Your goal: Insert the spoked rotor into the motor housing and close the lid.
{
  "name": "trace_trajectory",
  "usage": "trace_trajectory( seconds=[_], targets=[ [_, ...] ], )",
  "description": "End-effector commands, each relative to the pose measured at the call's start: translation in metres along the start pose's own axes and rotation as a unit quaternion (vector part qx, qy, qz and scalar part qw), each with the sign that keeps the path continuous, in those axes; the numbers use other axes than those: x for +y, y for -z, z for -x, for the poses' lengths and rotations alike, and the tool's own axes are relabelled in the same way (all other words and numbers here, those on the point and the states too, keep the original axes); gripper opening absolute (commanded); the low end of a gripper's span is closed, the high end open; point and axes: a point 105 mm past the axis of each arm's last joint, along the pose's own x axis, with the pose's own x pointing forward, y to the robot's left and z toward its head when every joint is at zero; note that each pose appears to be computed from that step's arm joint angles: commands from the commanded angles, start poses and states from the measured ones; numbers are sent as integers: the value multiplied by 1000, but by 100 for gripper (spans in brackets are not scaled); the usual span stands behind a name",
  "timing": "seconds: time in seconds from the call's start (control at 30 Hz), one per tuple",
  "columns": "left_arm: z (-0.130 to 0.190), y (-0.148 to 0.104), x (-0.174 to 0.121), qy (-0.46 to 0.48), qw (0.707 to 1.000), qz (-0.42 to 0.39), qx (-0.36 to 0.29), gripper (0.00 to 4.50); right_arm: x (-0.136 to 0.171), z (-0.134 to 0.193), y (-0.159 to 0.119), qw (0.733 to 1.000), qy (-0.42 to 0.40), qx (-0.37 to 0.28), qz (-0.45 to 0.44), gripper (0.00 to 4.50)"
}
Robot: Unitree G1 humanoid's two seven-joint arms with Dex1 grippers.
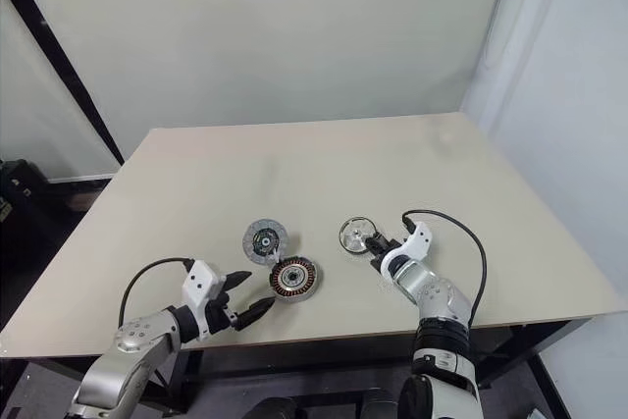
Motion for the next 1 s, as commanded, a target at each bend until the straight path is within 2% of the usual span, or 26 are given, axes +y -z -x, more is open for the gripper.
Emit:
trace_trajectory(
  seconds=[0.03, 0.13, 0.43, 0.7, 1.0],
  targets=[
    [8, -7, 6, -10, 1000, -2, -19, 450, 48, 11, -6, 995, -95, 7, 10, 38],
    [12, -5, 7, -13, 1000, 4, -19, 450, 62, 18, 7, 992, -118, 38, 26, 38],
    [17, 2, 4, -11, 1000, -1, -8, 450, 86, 32, 71, 976, -147, 149, 57, 38],
    [12, -1, -2, -3, 1000, -4, -12, 450, 84, 28, 98, 971, -131, 186, 71, 38],
    [9, -3, -3, 2, 1000, -7, -15, 450, 83, 19, 114, 969, -120, 203, 77, 38]
  ],
)
